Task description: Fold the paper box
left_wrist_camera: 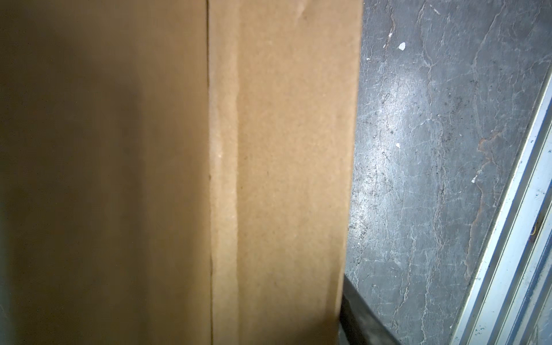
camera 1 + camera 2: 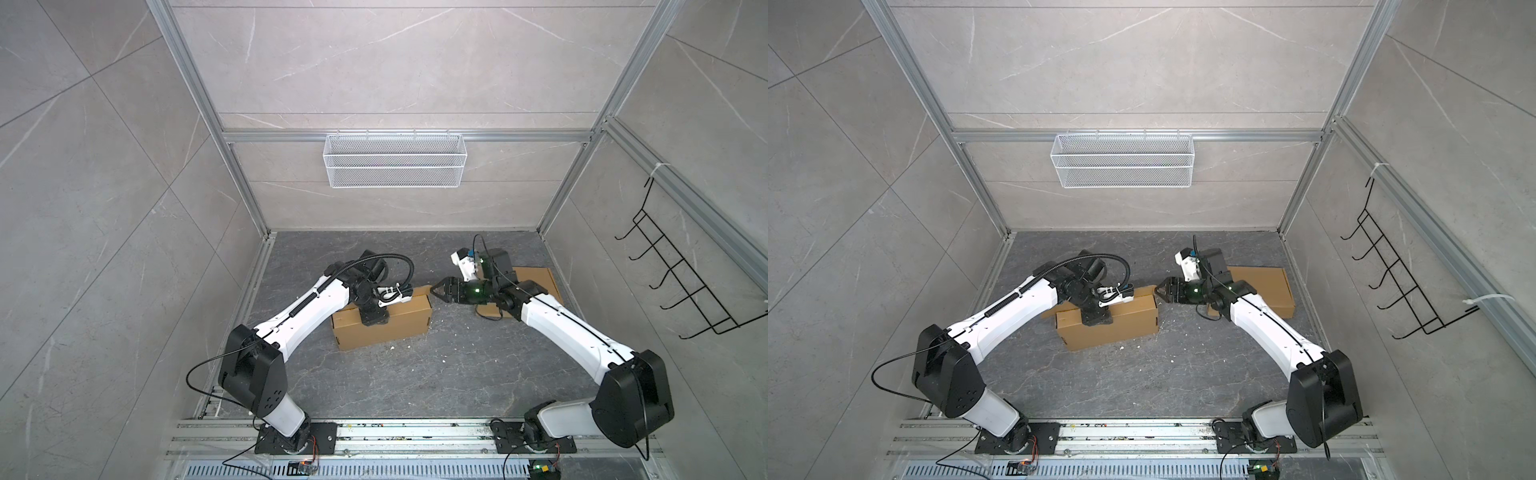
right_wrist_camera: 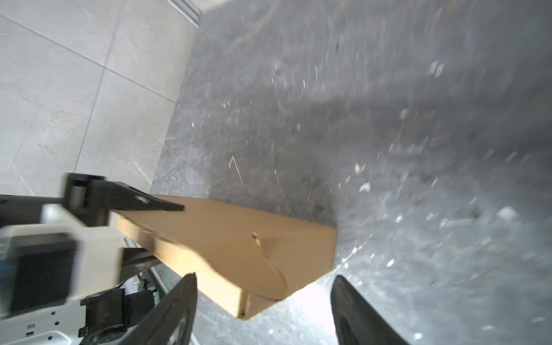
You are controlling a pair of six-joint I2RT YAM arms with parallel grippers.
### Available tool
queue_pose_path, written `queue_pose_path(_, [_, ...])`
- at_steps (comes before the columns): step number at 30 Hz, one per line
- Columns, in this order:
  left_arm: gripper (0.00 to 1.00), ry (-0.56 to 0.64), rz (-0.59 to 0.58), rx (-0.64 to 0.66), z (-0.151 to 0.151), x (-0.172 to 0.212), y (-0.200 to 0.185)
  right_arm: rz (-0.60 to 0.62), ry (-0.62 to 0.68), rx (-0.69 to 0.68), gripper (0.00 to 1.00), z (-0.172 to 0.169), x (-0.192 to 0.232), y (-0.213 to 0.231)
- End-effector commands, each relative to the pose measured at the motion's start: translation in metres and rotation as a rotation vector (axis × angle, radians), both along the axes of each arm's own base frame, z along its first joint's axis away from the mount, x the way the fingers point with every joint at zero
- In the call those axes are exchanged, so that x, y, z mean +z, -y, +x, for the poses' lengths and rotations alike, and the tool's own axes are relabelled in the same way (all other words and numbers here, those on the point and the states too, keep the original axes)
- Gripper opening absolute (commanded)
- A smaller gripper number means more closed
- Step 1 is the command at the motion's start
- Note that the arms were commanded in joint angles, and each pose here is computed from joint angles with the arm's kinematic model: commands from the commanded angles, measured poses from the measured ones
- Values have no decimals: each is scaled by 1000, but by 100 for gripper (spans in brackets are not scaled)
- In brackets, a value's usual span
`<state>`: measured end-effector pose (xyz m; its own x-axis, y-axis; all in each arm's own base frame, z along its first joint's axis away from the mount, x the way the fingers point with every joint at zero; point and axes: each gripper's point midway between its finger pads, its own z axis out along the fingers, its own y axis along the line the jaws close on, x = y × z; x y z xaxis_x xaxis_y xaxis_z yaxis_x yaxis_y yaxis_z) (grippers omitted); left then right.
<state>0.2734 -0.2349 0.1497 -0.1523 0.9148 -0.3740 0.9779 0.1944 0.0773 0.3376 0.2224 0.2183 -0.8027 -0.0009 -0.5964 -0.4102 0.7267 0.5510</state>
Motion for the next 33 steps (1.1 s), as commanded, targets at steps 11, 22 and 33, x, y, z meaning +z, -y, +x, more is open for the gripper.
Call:
queue_pose_path(11, [51, -10, 14, -13, 0, -10, -5, -463, 134, 260, 67, -11, 9, 3])
queue_pose_path(22, [52, -11, 9, -16, -1, -9, -4, -571, 125, 346, 50, -12, -5, -19])
queue_pose_path(33, [52, -13, 3, -19, -1, -10, -3, -540, 109, 342, 24, -14, -2, -31])
